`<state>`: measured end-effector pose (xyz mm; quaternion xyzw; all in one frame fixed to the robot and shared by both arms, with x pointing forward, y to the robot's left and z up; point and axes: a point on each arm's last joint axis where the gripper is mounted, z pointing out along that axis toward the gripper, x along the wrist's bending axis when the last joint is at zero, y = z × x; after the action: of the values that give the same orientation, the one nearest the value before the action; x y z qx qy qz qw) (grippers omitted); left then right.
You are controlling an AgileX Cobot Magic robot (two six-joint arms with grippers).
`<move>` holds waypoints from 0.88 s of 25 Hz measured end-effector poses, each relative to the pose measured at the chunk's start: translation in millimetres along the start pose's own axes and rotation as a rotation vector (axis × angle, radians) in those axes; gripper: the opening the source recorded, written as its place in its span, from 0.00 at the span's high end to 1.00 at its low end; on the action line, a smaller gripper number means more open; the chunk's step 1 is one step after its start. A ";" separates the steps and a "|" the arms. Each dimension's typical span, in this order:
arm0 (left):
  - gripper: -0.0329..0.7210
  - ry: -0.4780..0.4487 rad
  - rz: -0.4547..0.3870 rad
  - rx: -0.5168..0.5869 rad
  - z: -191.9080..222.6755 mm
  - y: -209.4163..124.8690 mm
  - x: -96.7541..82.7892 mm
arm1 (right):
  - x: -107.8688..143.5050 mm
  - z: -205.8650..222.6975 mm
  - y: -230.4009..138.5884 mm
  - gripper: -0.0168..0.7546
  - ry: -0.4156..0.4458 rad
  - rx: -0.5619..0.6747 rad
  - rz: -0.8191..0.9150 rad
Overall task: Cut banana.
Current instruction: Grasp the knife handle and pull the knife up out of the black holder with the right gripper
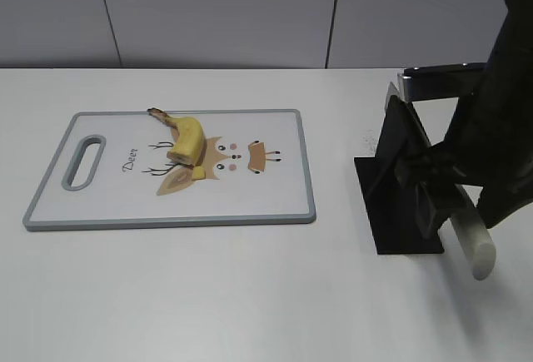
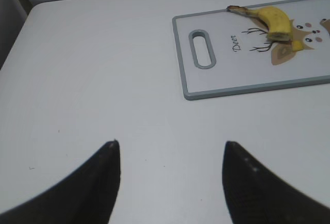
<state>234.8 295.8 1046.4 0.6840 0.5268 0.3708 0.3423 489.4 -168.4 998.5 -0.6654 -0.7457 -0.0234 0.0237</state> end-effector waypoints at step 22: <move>0.17 0.001 0.001 0.000 0.0 0.0 0.1 | -1.1 16.9 -5.2 0.75 0.024 0.005 0.077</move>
<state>234.8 295.9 1046.4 0.6840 0.5268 0.3712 0.3419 484.3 -169.0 981.6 -0.6933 -0.7192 -0.0287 0.0350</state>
